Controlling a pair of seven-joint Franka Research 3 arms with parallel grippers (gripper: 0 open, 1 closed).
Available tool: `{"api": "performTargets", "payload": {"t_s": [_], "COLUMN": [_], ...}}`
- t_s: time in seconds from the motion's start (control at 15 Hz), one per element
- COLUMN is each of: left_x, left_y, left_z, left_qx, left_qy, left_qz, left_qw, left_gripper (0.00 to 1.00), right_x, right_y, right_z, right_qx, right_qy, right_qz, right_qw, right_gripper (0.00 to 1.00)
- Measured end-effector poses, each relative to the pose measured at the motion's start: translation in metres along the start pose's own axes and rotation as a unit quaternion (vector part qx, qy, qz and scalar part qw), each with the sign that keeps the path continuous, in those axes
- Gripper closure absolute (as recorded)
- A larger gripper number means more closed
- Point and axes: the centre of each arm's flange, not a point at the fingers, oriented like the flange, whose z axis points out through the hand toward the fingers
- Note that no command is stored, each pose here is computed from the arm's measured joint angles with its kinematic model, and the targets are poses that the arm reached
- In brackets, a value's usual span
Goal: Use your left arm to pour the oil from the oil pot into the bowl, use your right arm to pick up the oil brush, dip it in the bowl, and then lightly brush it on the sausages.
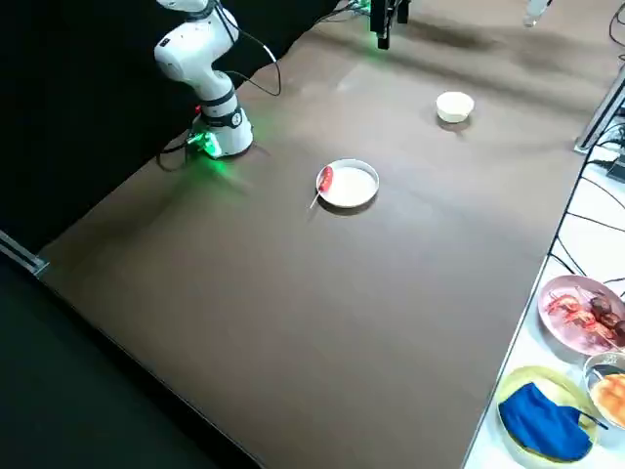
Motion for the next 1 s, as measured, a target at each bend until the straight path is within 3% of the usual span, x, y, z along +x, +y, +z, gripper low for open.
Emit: {"api": "performTargets", "payload": {"t_s": [0.13,0.4,0.73,1.0], "left_x": [0.043,0.078,0.135,0.156], "left_y": [0.022,0.052,0.088,0.106], "left_z": [0.036,0.072,0.153,0.188], "left_qx": [0.01,0.018,0.015,0.02], "left_qy": [-0.031,-0.061,-0.113,-0.14], "left_qz": [-0.015,-0.001,0.021,0.009], "left_qw": [0.999,0.998,0.993,0.99], "left_gripper": [0.34,0.35,0.35,0.35], "right_x": [0.0,0.0,0.002,0.002], "right_y": [0.0,0.0,0.002,0.001], "right_z": [0.0,0.0,-0.005,-0.004], "right_qx": [0.0,0.0,0.0,0.0], "right_qy": [0.0,0.002,0.013,0.012], "right_qz": [0.0,0.0,0.002,0.001], "right_qw": [1.0,1.0,1.0,1.0], "right_gripper": [0.0,0.0,0.0,0.0]}}
